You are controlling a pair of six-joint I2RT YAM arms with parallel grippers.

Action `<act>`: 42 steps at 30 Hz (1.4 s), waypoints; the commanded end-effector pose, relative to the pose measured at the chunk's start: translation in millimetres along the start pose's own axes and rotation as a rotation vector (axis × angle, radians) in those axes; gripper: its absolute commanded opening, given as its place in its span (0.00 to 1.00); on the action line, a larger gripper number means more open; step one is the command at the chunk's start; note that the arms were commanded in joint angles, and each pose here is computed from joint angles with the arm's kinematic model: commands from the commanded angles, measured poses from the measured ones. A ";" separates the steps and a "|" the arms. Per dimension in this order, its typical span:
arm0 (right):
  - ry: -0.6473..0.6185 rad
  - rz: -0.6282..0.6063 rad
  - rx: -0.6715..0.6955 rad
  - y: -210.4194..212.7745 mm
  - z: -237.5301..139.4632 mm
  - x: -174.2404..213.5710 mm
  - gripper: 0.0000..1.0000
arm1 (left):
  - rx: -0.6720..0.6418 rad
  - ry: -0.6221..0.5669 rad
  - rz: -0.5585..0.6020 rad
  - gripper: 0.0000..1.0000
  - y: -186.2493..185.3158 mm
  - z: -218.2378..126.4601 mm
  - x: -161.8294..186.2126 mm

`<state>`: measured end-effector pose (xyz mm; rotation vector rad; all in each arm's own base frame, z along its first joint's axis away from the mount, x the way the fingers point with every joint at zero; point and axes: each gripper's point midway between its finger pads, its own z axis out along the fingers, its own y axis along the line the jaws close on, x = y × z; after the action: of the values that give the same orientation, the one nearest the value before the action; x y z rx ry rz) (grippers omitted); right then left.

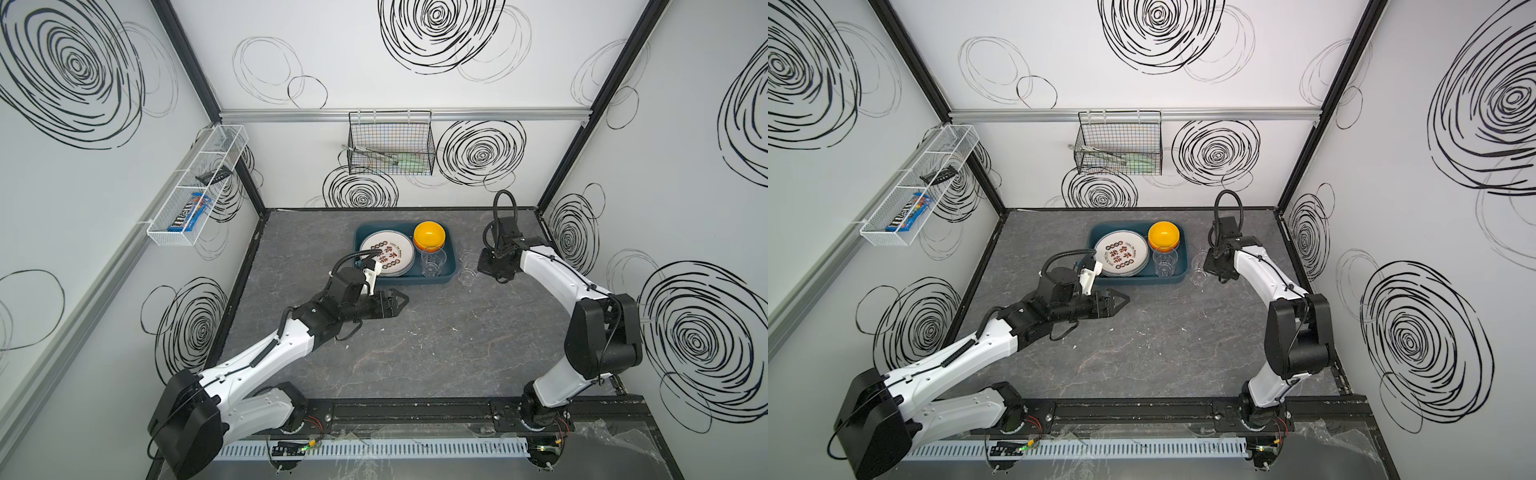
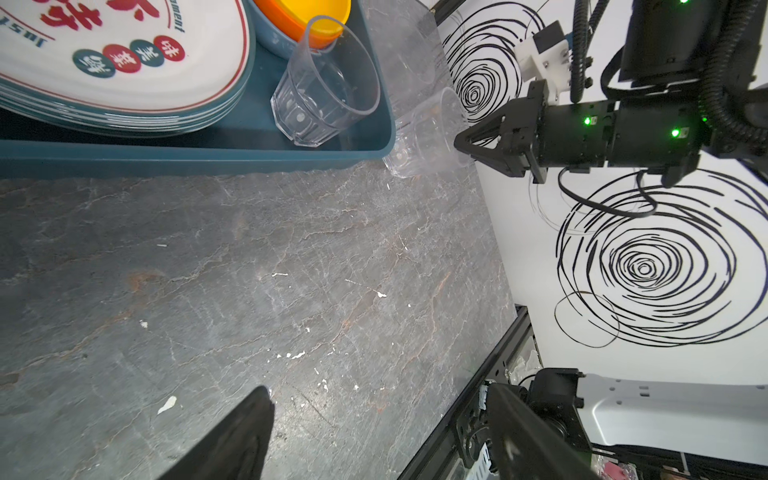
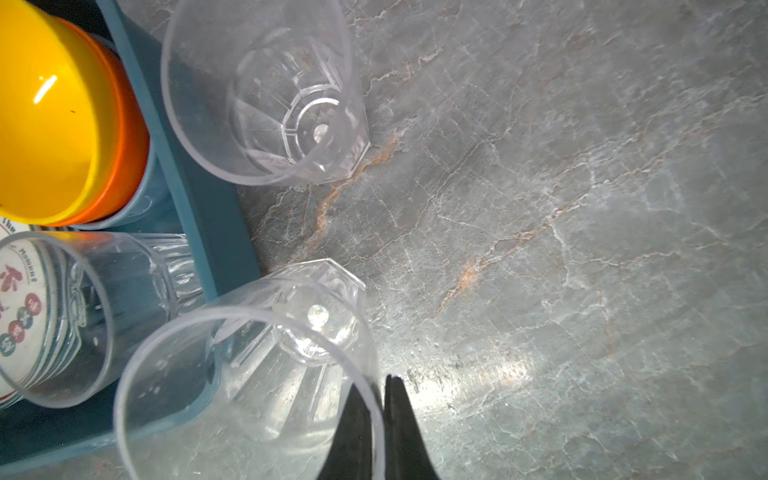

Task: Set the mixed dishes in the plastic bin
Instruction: 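Lift the clear cup with the right gripper and carry it over the bin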

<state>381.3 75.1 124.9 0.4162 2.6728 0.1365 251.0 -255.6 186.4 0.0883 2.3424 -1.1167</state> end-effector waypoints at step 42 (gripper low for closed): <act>-0.092 -0.211 -0.149 119.3 -51.8 -41.4 0.00 | 0.016 -0.161 -0.081 0.87 28.5 -45.9 -43.8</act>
<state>425.7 168.2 200.3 0.1066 2.5782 0.2313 277.0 -196.4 205.6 -0.1020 2.2412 -1.1172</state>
